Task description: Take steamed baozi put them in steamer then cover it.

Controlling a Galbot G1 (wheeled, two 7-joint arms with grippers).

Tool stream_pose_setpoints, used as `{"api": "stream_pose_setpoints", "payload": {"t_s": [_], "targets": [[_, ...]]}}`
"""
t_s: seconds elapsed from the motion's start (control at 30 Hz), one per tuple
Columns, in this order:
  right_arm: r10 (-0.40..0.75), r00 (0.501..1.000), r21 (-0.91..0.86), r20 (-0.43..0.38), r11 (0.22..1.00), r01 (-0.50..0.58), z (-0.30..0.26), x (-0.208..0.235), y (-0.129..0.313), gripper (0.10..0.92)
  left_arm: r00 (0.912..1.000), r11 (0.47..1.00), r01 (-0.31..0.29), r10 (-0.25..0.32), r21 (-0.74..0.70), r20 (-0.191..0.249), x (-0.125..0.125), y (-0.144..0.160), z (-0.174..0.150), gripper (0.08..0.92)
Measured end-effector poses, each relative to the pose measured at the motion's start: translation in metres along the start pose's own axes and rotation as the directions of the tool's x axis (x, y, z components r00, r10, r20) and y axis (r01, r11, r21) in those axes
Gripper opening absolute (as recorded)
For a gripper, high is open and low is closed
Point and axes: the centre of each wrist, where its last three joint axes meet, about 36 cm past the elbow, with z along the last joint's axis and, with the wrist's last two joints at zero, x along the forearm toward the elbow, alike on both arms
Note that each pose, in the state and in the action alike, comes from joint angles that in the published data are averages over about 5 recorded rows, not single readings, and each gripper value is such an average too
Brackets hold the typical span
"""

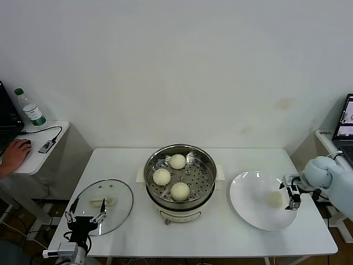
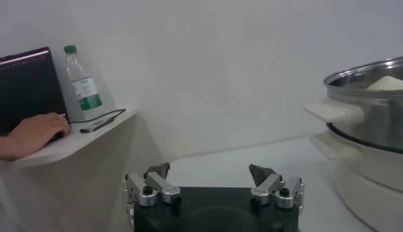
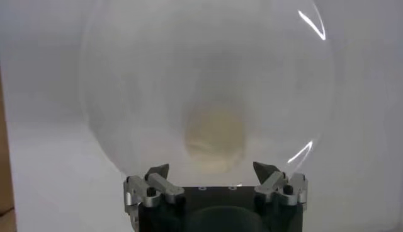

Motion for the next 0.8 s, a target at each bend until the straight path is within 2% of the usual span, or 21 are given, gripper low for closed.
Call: {"api": "stream_pose_setpoints", "payload": {"t_s": [0.2, 0.5, 0.8], "targets": [[-0.003, 1.0, -0.01, -0.008, 1.0, 0.003, -0.002, -0.007, -0.001, 0.77, 1.0, 1.0, 0.008, -0.008, 0.006, 0.003, 0.0, 0.001, -0.001, 0.823], [-0.005, 1.0, -0.017, -0.002, 1.0, 0.005, -0.008, -0.013, -0.003, 0.642, 0.9999, 1.0, 0.011, -0.011, 0.008, 0.003, 0.001, 0.001, -0.001, 0.823], [0.002, 1.0, -0.02, 0.002, 1.0, -0.002, -0.009, -0.003, -0.006, 0.57, 0.9999, 1.0, 0.014, -0.014, 0.009, 0.005, 0.002, 0.001, -0.002, 0.823]]}}
